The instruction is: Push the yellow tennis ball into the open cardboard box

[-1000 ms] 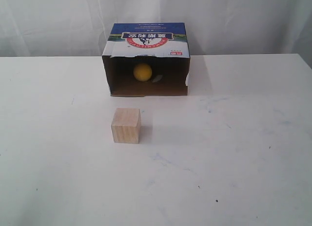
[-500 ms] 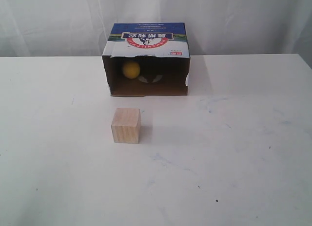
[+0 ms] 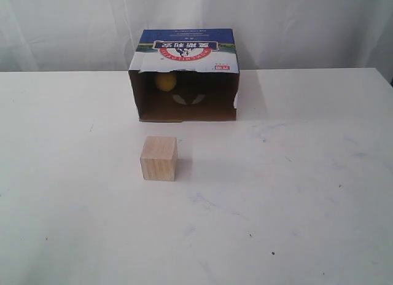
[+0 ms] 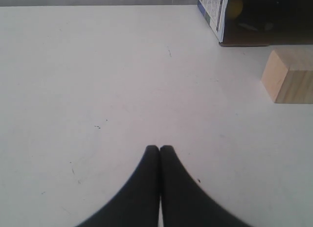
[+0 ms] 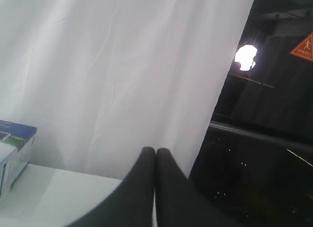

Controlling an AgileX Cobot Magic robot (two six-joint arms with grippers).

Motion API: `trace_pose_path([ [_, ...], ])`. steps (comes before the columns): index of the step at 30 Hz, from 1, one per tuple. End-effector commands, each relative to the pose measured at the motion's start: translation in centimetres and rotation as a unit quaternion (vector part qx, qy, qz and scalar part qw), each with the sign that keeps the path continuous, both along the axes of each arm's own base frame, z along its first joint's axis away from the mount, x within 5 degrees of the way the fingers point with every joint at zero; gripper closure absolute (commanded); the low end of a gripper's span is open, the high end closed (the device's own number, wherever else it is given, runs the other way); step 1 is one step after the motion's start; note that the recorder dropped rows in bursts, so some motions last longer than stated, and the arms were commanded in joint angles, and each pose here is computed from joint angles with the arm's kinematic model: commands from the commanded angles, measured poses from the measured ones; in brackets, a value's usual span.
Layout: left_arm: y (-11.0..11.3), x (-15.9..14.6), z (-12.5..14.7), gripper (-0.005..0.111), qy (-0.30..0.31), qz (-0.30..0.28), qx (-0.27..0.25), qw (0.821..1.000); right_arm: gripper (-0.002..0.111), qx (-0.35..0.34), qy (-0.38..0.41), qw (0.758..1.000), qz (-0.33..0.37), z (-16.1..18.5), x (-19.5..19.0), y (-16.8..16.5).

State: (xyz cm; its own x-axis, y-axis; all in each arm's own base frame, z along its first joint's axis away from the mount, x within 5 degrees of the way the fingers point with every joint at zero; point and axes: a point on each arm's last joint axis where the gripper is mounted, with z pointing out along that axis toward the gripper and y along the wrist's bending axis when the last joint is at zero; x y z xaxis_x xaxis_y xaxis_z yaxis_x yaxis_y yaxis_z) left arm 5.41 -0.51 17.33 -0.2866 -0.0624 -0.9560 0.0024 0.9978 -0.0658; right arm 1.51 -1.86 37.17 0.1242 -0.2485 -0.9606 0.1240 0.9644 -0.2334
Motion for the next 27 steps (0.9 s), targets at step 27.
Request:
trace_pose_path([
  [27, -0.1, 0.0, -0.1, 0.107, 0.000, -0.002, -0.007, 1.000, 0.108, 0.157, 0.157, 0.971, -0.092, -18.6, 3.6, -0.8],
])
